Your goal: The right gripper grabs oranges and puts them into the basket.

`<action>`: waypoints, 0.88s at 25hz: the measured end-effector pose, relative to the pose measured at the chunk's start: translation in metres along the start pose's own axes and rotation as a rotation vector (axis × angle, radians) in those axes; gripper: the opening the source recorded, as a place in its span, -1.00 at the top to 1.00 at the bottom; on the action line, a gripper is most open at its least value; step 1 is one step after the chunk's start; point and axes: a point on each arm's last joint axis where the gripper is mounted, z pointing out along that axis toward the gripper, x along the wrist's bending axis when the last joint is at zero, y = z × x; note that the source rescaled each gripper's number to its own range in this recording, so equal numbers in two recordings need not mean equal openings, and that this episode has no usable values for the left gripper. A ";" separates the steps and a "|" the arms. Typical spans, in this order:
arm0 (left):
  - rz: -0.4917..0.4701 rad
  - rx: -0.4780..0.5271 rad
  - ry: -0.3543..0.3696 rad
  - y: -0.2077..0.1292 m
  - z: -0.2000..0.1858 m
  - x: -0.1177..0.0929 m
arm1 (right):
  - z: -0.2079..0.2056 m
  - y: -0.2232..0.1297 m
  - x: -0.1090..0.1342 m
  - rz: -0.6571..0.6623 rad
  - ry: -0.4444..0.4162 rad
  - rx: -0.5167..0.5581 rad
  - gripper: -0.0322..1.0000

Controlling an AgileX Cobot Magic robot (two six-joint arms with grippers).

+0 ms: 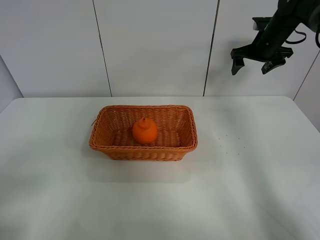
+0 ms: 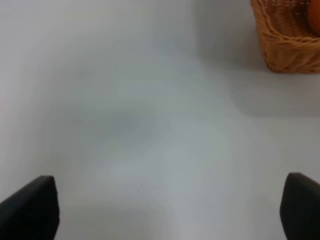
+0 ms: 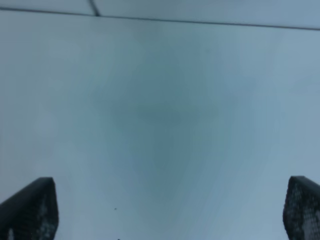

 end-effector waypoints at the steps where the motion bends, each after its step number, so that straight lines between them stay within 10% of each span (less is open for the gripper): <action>1: 0.000 0.000 0.000 0.000 0.000 0.000 | 0.000 0.000 -0.001 0.005 0.004 0.000 -0.96; 14: 0.000 0.000 0.000 0.000 0.000 0.000 | -0.055 -0.024 0.014 -0.014 0.026 0.004 -0.96; 22: 0.000 0.000 0.000 0.000 0.000 0.000 | -0.111 -0.131 0.013 -0.007 0.021 0.158 -0.96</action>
